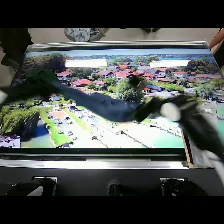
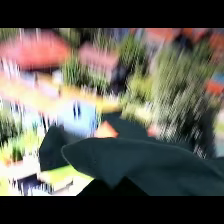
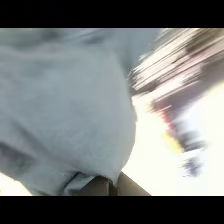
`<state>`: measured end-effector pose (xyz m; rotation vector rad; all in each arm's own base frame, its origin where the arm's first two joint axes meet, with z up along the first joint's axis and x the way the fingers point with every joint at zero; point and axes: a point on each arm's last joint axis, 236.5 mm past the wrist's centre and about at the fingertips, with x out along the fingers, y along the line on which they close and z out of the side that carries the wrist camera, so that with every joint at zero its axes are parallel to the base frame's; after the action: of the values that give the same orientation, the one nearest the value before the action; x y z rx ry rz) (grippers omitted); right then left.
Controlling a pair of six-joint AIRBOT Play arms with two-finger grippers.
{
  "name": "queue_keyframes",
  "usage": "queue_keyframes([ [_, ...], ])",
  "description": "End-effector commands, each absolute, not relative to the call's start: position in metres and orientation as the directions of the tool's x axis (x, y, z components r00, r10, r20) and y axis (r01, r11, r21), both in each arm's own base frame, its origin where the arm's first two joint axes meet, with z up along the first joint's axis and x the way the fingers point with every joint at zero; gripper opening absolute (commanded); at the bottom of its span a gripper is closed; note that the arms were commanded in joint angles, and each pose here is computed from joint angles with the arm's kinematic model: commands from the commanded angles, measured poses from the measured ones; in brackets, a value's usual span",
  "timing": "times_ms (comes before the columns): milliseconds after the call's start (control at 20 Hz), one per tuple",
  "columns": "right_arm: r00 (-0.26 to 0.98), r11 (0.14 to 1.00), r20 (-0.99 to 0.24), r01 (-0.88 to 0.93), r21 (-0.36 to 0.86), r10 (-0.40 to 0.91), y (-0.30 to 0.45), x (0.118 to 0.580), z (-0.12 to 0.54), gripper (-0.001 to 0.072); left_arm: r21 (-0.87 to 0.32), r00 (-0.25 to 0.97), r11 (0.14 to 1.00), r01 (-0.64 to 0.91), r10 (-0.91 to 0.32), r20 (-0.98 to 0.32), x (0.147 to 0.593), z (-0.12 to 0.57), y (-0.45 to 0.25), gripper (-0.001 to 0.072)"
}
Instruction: Fold the shirts.
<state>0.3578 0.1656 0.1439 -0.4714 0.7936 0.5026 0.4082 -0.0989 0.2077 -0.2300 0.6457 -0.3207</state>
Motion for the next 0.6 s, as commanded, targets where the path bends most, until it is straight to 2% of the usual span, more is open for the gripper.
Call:
queue_keyframes([
  [0,0.947,0.877,-0.303,-0.232,-0.421,0.105,0.088,0.351,0.363,0.0039,-0.223,0.955,0.931,0.289,-0.296,0.003,0.34,0.442,-0.076,0.0028],
  [50,0.972,0.896,-0.2,-0.194,-0.4,0.121,0.079,0.331,0.406,0.0039,-0.224,0.949,0.924,0.31,-0.287,0.13,0.309,0.487,-0.073,0.0028],
  [100,0.982,0.909,-0.137,-0.173,-0.38,0.13,0.07,0.311,0.432,0.0039,-0.231,0.936,0.916,0.329,-0.285,0.204,0.283,0.515,-0.071,0.0028],
  [200,0.986,0.923,-0.099,-0.161,-0.35,0.134,0.057,0.284,0.448,0.0039,-0.239,0.925,0.906,0.348,-0.291,0.244,0.253,0.529,-0.071,0.0028],
  [350,0.979,0.935,-0.167,-0.164,-0.316,0.115,0.043,0.264,0.434,0.0039,-0.236,0.936,0.907,0.349,-0.326,0.134,0.245,0.504,-0.078,0.0029],
  [550,0.961,0.927,-0.26,-0.178,-0.329,0.092,0.043,0.269,0.411,0.0039,-0.256,0.939,0.91,0.327,-0.343,-0.019,0.267,0.457,-0.084,0.0029],
])
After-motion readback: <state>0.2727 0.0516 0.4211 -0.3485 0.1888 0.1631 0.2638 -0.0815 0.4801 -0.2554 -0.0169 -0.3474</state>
